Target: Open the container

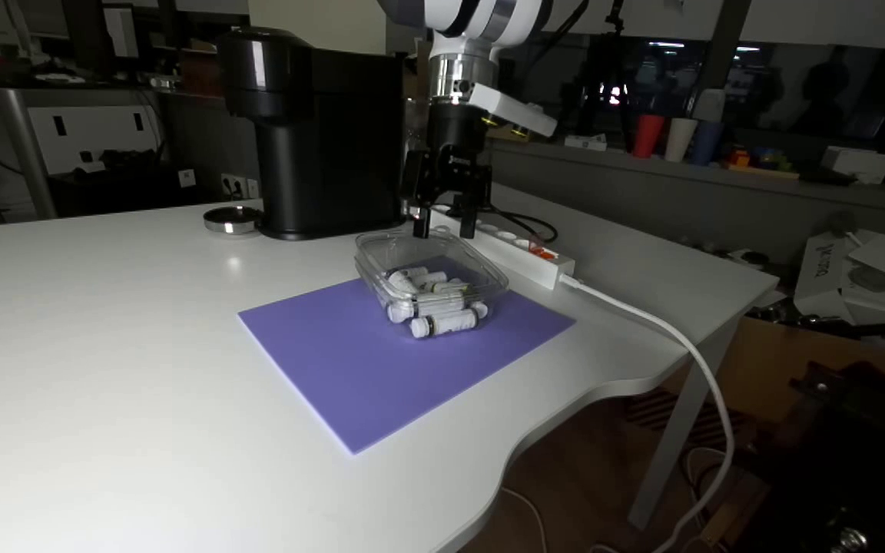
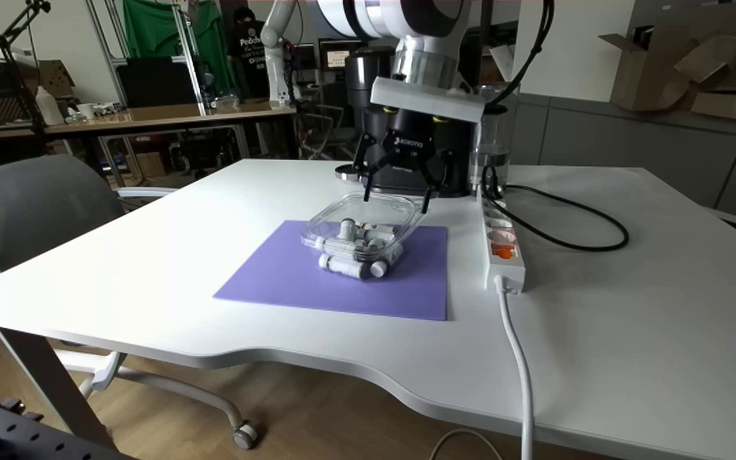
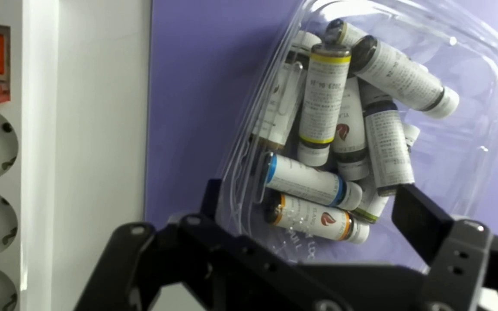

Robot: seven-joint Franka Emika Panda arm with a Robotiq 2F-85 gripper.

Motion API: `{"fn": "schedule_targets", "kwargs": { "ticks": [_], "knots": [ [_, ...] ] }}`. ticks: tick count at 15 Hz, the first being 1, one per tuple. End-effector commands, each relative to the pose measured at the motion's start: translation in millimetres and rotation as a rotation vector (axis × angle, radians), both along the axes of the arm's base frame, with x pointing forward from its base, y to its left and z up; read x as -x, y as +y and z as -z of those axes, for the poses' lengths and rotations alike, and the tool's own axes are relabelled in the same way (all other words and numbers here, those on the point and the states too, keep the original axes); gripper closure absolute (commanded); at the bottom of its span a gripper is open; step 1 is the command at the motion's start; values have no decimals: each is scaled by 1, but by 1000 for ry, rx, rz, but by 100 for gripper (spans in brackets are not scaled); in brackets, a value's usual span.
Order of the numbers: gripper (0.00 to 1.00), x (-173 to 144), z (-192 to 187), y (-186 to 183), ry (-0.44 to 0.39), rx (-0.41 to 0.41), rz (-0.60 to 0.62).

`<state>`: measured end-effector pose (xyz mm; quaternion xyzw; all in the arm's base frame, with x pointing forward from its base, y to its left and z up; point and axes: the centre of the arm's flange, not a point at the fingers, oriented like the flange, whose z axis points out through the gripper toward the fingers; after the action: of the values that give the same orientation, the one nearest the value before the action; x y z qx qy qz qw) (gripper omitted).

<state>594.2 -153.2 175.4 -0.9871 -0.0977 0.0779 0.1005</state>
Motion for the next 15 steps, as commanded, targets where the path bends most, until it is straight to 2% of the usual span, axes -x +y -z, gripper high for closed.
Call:
{"fn": "schedule_targets", "kwargs": {
  "ticks": [1,6,15],
  "knots": [
    [0,-11,-3,1,1,-33,-19],
    [0,-13,-4,4,-1,-36,-36],
    [0,-35,-7,-11,-34,31,-8]
  ]
}}
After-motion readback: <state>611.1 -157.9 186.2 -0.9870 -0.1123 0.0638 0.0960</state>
